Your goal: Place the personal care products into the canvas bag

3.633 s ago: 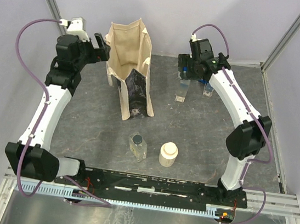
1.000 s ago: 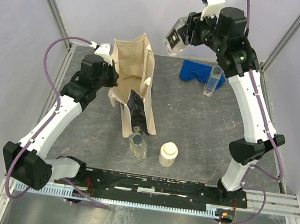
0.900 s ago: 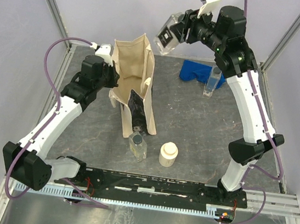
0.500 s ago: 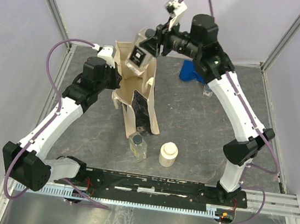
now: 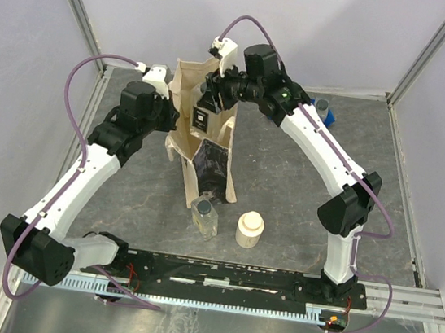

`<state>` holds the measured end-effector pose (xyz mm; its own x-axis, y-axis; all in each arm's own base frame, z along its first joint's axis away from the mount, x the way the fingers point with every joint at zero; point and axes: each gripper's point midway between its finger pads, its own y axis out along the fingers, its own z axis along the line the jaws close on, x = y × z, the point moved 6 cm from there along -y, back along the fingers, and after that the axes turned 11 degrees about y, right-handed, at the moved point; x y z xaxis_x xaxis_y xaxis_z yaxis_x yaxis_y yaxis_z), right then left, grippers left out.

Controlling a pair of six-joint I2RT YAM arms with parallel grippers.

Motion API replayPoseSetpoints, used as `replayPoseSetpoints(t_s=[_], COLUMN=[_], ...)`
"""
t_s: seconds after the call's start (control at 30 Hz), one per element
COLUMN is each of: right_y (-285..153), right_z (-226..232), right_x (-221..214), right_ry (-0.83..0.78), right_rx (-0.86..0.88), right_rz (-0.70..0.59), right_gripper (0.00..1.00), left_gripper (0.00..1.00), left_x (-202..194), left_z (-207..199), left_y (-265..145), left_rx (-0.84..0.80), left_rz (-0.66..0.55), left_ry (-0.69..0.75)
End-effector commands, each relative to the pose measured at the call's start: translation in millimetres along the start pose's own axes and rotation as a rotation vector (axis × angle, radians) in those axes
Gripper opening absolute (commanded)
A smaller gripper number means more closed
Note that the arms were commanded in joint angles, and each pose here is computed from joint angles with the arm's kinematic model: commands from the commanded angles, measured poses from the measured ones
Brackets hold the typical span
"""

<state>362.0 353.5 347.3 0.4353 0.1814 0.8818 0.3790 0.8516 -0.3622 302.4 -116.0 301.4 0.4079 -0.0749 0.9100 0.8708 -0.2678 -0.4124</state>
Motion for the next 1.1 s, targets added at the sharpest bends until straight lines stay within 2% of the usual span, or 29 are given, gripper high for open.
replayPoseSetpoints(t_s=[0.0,0.2,0.5,0.9,1.07], right_y=[-22.7,-19.8,-14.6,-29.1,-22.4], right_z=[21.2,19.5,24.0,42.6,41.0], right_x=[35.1,4.8,-34.4,-56.6,-67.8], right_ry=[-0.167,-0.224,-0.296,-0.274,-0.250], right_rx=[0.038,0.056,0.188,0.336,0.337], right_rz=[-0.151,-0.107,-0.040,0.036,0.076], right_gripper=[0.01,0.00,0.00,0.00,0.00], left_gripper=[0.03,0.03,0.03,0.03,0.03], left_x=[19.7,18.5,14.6,7.4,2.5], left_z=[-1.9,2.3,6.4,21.0,21.4], left_y=[-12.9,-5.0,9.8,10.7,11.5], left_rx=[-0.001,0.025,0.039,0.074,0.075], left_rz=[-0.056,-0.042,-0.013,-0.003,0.009], left_ry=[0.012,0.040,0.060,0.052,0.047])
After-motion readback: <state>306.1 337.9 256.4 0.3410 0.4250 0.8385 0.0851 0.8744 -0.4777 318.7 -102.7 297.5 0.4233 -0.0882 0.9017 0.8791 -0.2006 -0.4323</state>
